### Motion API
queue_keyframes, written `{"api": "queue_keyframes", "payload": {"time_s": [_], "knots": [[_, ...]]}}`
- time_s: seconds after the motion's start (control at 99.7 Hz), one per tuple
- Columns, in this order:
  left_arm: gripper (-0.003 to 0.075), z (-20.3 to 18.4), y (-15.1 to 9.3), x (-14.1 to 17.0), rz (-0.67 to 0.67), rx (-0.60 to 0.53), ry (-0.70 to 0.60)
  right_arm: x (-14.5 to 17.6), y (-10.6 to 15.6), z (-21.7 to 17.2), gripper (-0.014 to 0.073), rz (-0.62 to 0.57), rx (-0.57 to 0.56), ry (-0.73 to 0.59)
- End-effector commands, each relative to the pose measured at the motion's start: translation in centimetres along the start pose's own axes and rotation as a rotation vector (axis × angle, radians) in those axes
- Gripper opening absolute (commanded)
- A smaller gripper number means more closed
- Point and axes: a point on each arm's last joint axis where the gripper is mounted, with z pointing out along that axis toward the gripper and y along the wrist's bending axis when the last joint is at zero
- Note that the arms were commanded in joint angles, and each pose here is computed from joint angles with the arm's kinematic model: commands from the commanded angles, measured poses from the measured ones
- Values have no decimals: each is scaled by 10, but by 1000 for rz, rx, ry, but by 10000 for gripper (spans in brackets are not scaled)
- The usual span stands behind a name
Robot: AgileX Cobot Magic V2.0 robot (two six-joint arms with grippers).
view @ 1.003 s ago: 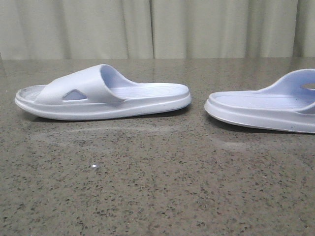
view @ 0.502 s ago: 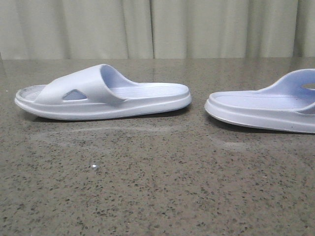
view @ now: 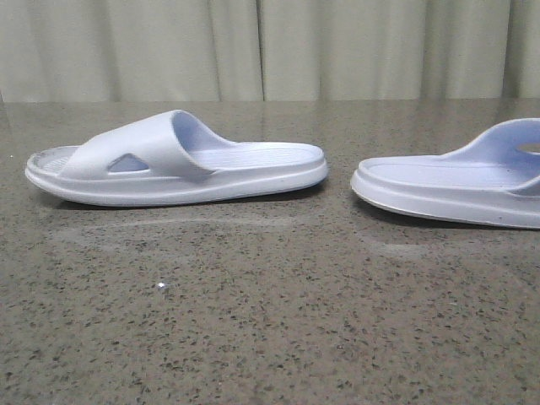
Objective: Insert blue slippers together front up
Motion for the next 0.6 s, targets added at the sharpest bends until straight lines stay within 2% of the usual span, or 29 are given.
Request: {"api": "queue_keyframes", "payload": {"time_s": [0.0,0.592], "knots": [[16,-2,1,-6,-14,-12,-102,-2,0,-1,-107,-14,-7,-81],[16,-3,1,-8,-16,-13,-125,-2,0,-1,-107,-14,-7,-81]]}}
